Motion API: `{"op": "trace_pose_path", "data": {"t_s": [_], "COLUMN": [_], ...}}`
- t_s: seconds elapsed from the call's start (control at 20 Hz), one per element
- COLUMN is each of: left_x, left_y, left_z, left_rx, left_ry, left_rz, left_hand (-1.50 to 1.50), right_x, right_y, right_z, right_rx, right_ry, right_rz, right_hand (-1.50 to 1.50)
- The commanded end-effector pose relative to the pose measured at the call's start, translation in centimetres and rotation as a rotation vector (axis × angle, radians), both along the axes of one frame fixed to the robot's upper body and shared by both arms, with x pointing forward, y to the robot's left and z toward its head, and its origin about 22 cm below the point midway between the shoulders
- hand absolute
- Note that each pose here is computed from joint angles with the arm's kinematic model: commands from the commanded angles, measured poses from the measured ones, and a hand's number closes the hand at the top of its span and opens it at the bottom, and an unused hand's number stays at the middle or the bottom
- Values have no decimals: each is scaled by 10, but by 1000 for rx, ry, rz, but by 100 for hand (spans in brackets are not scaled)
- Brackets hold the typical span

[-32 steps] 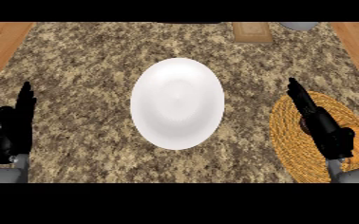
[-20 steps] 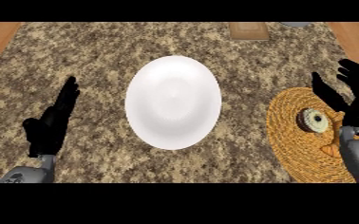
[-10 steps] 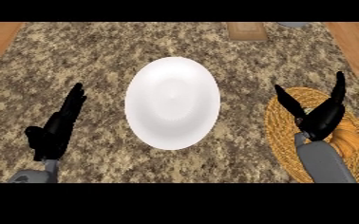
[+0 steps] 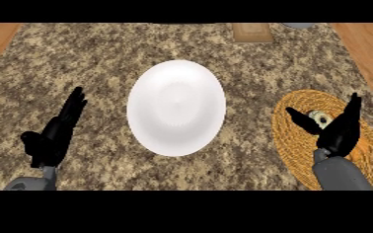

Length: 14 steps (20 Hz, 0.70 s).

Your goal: Pick the cupcake from the placemat and place it in the plate

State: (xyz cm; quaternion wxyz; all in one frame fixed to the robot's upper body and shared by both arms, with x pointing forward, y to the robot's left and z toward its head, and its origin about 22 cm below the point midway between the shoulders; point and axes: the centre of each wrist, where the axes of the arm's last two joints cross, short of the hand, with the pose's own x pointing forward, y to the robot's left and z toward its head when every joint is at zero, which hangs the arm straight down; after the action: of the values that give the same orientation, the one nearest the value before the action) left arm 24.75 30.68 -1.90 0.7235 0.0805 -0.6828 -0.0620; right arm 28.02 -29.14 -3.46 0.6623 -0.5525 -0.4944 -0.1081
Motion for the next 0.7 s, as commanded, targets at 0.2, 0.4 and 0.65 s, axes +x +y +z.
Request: {"op": "trace_pose_path", "data": {"t_s": [0.2,0.4,0.65], "left_x": [-5,-5,0], "left_y": [13,2,-17], "left_z": [-2,-9,-9], "left_rx": [-20,-10,-5], "left_ry": [25,-1,-5], "left_rz": [12,15,4], "left_hand": [0,0,0], "right_x": [7,6,-1], "right_y": [10,30,31], "right_z": [38,63,104], "right_rx": [84,130,139], "right_ry": [331,448,503], "right_rz": [7,-31,-69], "right_hand": [-150,-150,-150]}}
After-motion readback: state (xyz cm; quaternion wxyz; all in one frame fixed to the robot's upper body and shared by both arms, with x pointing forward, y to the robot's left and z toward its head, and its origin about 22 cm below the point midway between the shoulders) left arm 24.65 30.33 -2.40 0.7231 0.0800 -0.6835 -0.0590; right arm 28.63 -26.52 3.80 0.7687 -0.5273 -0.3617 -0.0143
